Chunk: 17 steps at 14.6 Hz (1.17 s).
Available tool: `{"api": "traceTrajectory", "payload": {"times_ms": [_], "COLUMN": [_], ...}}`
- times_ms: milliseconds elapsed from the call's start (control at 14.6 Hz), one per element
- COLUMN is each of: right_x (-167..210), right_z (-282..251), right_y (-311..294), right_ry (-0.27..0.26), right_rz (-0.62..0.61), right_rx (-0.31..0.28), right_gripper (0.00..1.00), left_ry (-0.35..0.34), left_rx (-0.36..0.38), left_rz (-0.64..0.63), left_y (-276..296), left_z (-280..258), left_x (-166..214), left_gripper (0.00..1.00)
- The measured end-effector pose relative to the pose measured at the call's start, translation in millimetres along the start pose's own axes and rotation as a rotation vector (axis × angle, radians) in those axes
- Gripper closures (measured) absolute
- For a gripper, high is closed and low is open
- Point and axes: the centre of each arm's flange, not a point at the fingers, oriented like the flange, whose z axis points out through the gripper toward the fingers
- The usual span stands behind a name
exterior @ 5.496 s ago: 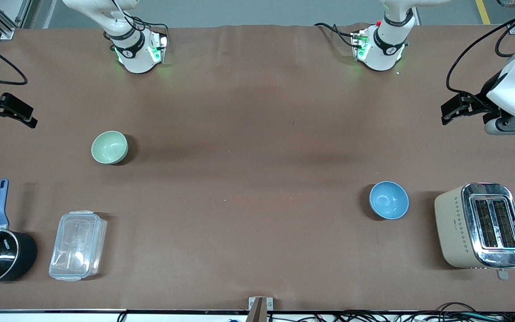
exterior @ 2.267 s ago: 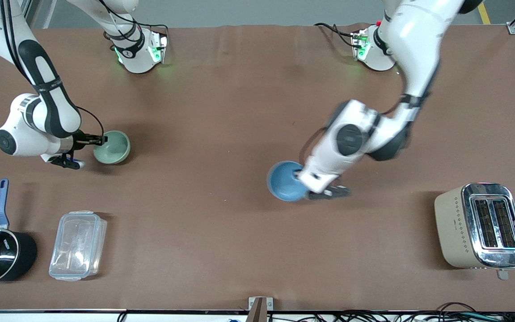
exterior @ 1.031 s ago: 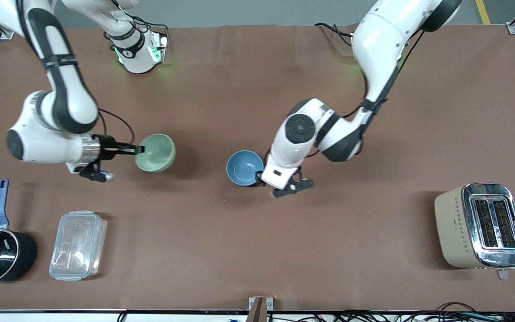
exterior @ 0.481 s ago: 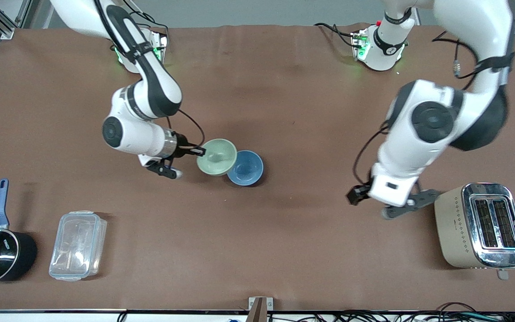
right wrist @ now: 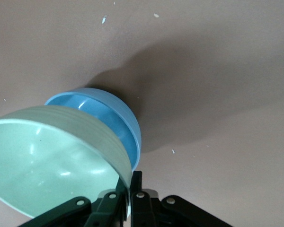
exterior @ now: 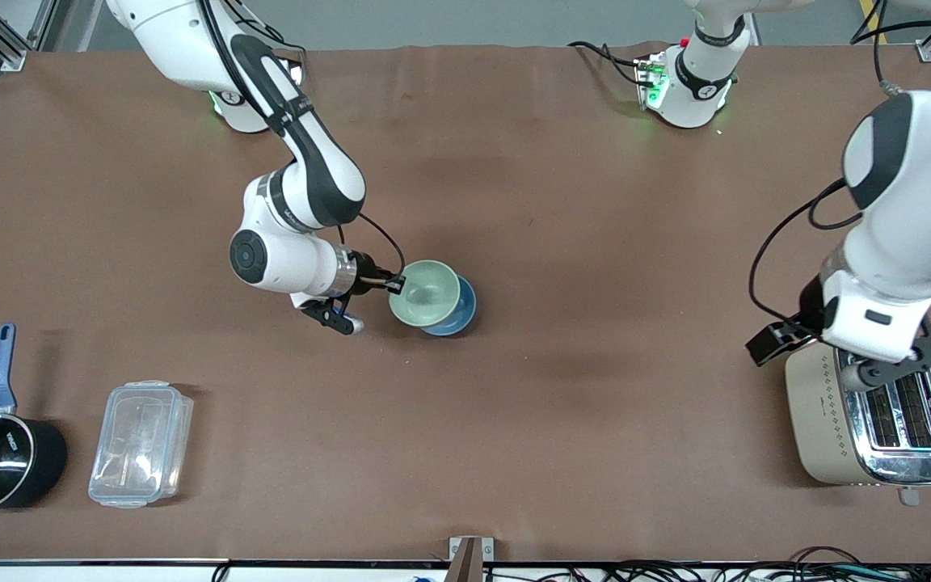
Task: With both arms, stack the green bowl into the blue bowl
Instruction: 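Lower the green bowl into the blue bowl with the right gripper while left retracts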
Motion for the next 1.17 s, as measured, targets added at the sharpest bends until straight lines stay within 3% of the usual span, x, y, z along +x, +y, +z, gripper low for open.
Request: {"api": "traceTrajectory", "payload": {"times_ms": [481, 756, 1168], "right_x": [-15, -7, 0], "right_z": [24, 30, 35], "right_y": [-13, -7, -7], "right_ry": [-0.021, -0.016, 0.005], "right_rz": [0.008, 0.023, 0.028], "right_rx": [-0.029, -0.036, -0.028], "right_gripper": [0.95, 0.95, 0.94], "left_ry": [-0.036, -0.080, -0.119], "left_rx": [0.061, -0.006, 0.002], "left_rz": [0.139, 0.197, 0.180], "left_y": [-30, -58, -110], "left_z": [-71, -100, -133], "left_x": [-28, -36, -54], "left_gripper": [0.00, 0.00, 0.00]}}
